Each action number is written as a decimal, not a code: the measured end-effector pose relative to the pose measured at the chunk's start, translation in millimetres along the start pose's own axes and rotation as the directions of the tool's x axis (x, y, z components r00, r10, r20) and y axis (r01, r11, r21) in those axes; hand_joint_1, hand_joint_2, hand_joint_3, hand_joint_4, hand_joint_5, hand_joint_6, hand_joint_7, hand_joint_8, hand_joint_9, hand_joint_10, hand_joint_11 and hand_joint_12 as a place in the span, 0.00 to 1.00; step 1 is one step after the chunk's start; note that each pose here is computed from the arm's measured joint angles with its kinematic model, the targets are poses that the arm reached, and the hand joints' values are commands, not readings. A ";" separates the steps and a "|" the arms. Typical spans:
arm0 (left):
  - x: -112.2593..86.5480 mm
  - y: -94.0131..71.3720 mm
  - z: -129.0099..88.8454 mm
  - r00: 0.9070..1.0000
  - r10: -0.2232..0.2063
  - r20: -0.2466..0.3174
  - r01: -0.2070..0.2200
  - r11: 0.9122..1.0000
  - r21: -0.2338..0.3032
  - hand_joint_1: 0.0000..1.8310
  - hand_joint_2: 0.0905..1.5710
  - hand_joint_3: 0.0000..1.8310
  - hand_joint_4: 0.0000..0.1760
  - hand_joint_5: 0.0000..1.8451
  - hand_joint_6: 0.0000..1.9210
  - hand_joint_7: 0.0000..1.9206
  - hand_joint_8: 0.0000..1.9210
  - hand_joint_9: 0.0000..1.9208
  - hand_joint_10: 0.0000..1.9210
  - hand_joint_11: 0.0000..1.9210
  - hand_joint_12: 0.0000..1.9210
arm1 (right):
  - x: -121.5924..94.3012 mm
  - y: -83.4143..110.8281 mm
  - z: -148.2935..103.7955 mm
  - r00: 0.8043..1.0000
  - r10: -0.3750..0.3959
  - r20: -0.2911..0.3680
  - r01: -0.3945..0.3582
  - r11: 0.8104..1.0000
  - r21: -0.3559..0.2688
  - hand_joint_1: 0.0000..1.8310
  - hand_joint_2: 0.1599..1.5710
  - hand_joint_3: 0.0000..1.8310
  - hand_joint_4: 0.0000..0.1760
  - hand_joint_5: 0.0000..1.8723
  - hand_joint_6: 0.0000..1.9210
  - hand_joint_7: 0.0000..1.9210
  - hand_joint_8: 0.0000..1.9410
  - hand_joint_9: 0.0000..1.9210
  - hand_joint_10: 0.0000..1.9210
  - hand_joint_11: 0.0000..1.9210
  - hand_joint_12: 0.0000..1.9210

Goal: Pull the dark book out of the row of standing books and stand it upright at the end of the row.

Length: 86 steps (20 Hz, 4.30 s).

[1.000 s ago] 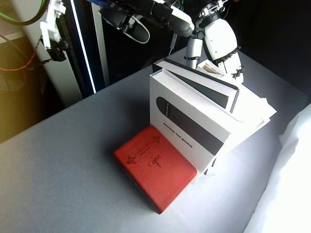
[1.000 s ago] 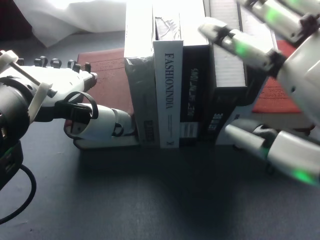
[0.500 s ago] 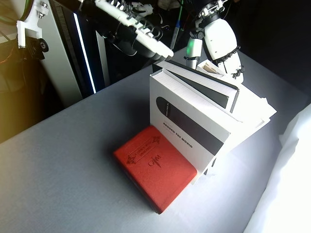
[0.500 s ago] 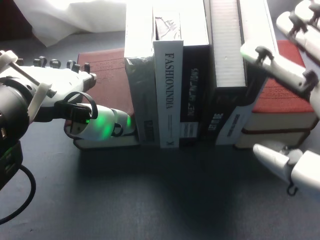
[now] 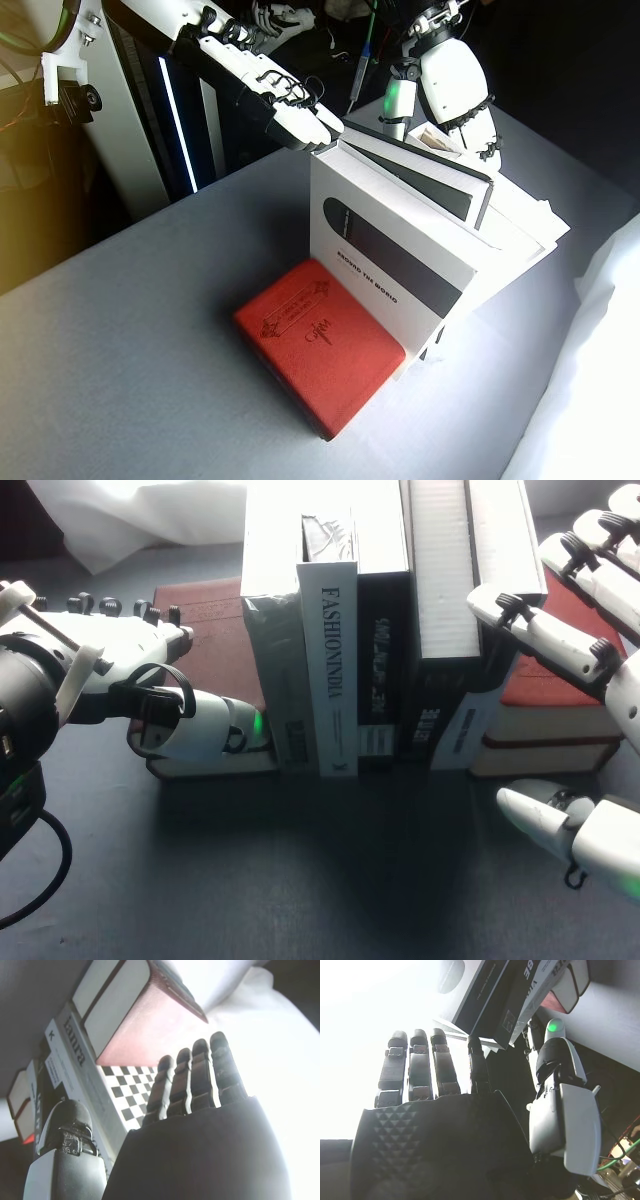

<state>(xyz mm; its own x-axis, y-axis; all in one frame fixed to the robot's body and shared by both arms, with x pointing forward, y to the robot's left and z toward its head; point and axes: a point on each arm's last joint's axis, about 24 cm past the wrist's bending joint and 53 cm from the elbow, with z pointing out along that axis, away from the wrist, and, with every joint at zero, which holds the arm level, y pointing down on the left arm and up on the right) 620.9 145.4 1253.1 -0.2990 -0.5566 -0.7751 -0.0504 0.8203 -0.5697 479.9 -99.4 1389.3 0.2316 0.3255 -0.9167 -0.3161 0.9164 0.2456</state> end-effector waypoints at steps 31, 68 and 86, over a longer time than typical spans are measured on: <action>-1.7 3.0 -0.3 1.000 -0.012 0.007 0.012 1.000 -0.014 0.00 0.77 0.00 0.00 0.02 0.00 0.00 0.00 0.00 0.00 0.00 0.00 | 21.1 8.1 -19.3 0.982 -0.187 -0.032 0.185 0.981 -0.056 0.00 0.70 0.00 0.00 0.00 0.00 0.00 0.00 0.00 0.00 0.00 0.00; -1.7 3.0 -1.2 1.000 -0.018 0.009 0.019 1.000 -0.016 0.00 0.76 0.00 0.00 0.01 0.00 0.00 0.00 0.00 0.00 0.00 0.00 | 88.0 11.6 -33.2 0.959 -0.219 -0.181 0.193 0.969 -0.152 0.00 0.71 0.00 0.00 0.00 0.00 0.00 0.00 0.00 0.00 0.00 0.00; -0.7 2.0 -1.8 1.000 -0.020 0.006 0.020 1.000 -0.013 0.00 0.78 0.00 0.00 0.01 0.00 0.01 0.00 0.00 0.00 0.00 0.00 | 118.2 5.0 -21.9 0.946 -0.231 -0.228 0.196 0.966 -0.167 0.00 0.71 0.00 0.00 0.01 0.00 0.02 0.01 0.01 0.00 0.00 0.00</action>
<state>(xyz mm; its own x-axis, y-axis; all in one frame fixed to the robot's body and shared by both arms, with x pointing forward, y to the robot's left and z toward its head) 619.3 147.7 1253.0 -0.2923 -0.5734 -0.7654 -0.0683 0.8108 -0.5813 485.5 -61.4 1275.3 0.0825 0.0429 -0.9957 -0.4137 0.9104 0.0050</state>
